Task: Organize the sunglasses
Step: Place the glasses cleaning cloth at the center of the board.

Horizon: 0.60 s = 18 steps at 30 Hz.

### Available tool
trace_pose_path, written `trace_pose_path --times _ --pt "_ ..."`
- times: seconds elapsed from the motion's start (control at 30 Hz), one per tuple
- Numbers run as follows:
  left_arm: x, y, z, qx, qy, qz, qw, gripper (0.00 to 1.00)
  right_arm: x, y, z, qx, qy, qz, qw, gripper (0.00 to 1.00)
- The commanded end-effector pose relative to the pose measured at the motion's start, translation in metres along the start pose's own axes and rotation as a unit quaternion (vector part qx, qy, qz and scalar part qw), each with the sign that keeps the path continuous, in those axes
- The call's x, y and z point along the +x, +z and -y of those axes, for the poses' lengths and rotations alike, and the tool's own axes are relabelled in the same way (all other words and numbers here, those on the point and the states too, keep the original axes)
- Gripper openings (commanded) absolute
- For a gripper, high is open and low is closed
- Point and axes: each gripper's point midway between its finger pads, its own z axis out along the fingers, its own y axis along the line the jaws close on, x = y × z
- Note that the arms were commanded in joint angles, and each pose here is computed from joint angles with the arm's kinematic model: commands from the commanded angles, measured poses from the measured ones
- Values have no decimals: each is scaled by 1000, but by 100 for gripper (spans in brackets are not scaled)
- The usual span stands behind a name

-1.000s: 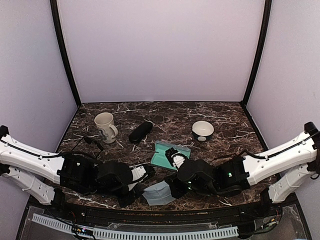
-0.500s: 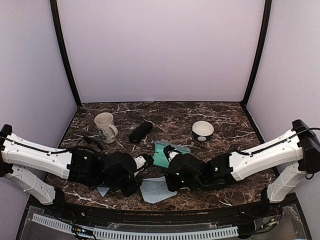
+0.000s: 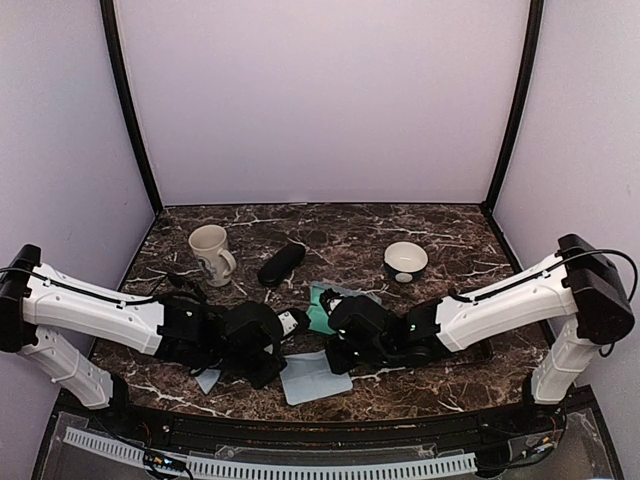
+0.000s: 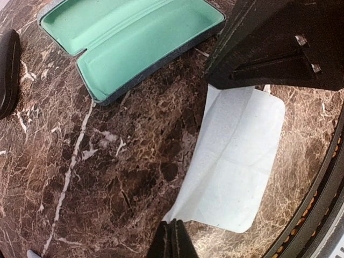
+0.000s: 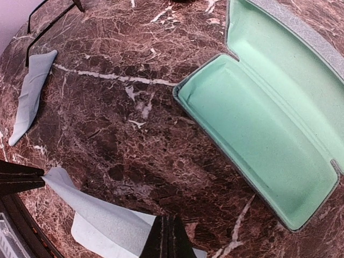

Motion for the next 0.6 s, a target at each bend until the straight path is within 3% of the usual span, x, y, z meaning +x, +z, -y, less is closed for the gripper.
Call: trace_pose_path --times 0.0,0.57 --pt "1 4 -2 -1 1 -3 1000 0 -11 6 -5 -15 -2 8 1000 0" --pt "23 25 -12 -10 -22 -14 1000 0 -12 26 5 -35 5 25 999 0"
